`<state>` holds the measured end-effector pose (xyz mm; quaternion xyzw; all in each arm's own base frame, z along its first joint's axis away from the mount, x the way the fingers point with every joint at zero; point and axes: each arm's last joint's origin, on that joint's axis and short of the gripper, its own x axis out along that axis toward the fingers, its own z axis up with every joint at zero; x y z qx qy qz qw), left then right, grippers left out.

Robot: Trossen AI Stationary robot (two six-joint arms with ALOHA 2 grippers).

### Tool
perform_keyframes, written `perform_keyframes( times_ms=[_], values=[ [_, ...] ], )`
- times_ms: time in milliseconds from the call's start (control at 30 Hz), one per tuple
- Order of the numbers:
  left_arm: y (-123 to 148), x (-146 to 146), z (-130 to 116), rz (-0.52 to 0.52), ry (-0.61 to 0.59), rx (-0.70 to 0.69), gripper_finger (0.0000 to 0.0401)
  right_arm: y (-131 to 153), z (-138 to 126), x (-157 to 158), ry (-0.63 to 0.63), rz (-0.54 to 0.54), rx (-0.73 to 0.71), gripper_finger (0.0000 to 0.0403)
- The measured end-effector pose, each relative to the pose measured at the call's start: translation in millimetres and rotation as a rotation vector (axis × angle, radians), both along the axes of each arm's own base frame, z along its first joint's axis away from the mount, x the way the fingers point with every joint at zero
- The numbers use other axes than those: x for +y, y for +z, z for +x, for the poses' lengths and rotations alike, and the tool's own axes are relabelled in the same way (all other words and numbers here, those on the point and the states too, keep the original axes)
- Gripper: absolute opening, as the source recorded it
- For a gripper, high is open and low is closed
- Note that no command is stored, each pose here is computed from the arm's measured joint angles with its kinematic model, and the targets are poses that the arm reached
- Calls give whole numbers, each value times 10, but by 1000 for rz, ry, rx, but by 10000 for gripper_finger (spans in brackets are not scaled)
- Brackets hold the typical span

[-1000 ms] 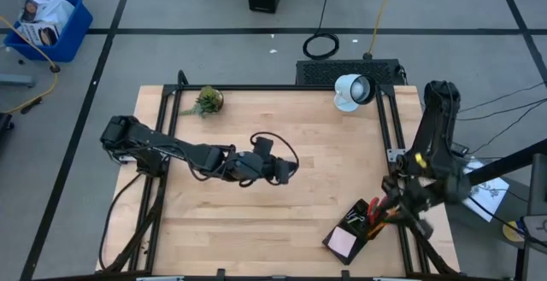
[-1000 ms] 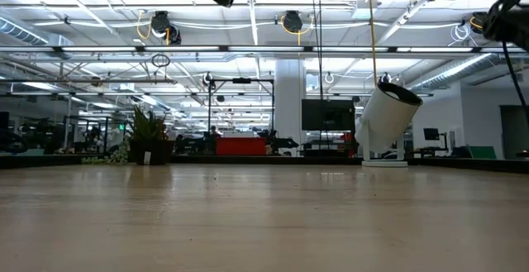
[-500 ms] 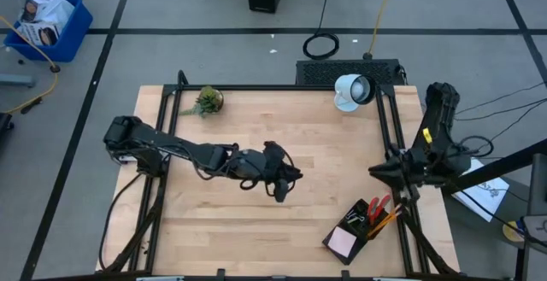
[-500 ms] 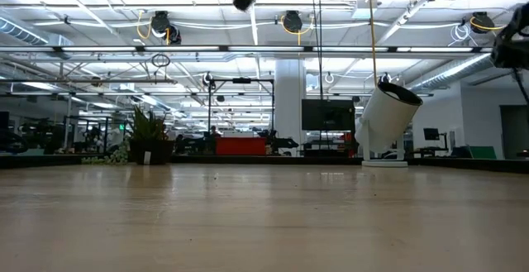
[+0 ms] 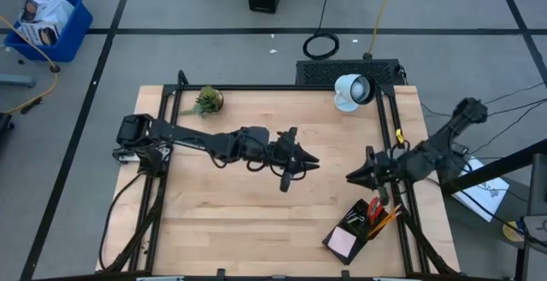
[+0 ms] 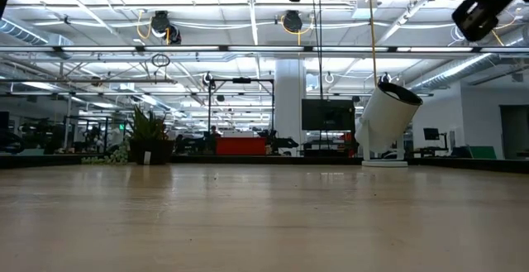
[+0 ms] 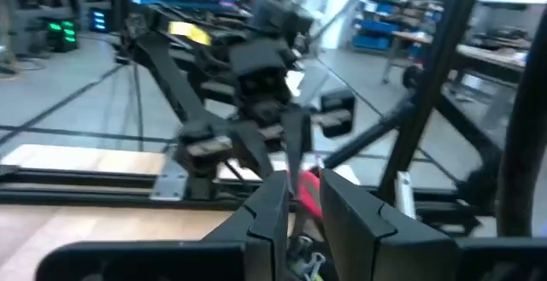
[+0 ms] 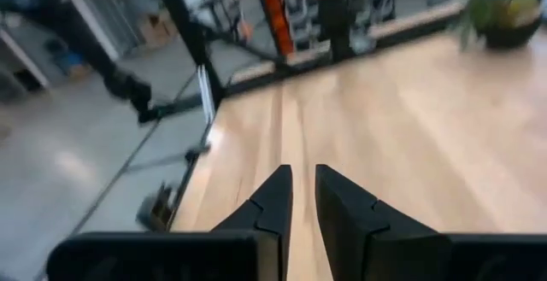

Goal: Pick and place office supplies into organizer
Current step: Return to Home Position

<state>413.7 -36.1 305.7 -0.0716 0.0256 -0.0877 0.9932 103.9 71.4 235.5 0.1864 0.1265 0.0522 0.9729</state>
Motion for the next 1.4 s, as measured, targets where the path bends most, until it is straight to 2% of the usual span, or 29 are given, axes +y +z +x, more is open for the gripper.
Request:
perform_keyframes(
  times_ms=[100, 200, 333, 433, 500, 667, 767, 967, 1233, 1400],
  values=[
    [-77, 60, 11, -31, -55, -9, 74, 19, 61, -71, -56, -19, -54, 47],
    [-263, 149, -45, -89, -127, -76, 74, -92, 116, -170, -104, -26, -16, 46],
    [-570, 216, -226, -123, -97, -180, 74, -253, 185, -277, -3, -4, 38, 46],
    [-864, 256, -370, -194, -65, -122, 74, -278, 232, -341, 97, -2, -31, 48],
    [-966, 263, -455, -223, -55, -105, 74, -259, 245, -387, 145, -21, -92, 49],
    [-1028, 250, -672, -229, -58, -78, 74, -239, 223, -525, 139, -24, -114, 50],
    [-1015, 269, -820, -191, -32, -88, 74, -212, 186, -585, 141, -37, -145, 50],
    [-1055, 332, -1205, -176, 98, -87, 74, -216, 109, -671, 79, -51, -139, 47],
    [-989, 343, -1693, -155, 120, -144, 74, -148, -11, -706, 46, -92, -221, 48],
    [-1083, 343, -1865, -187, 121, -113, 74, -150, -64, -723, 22, -77, -222, 48]
  ],
)
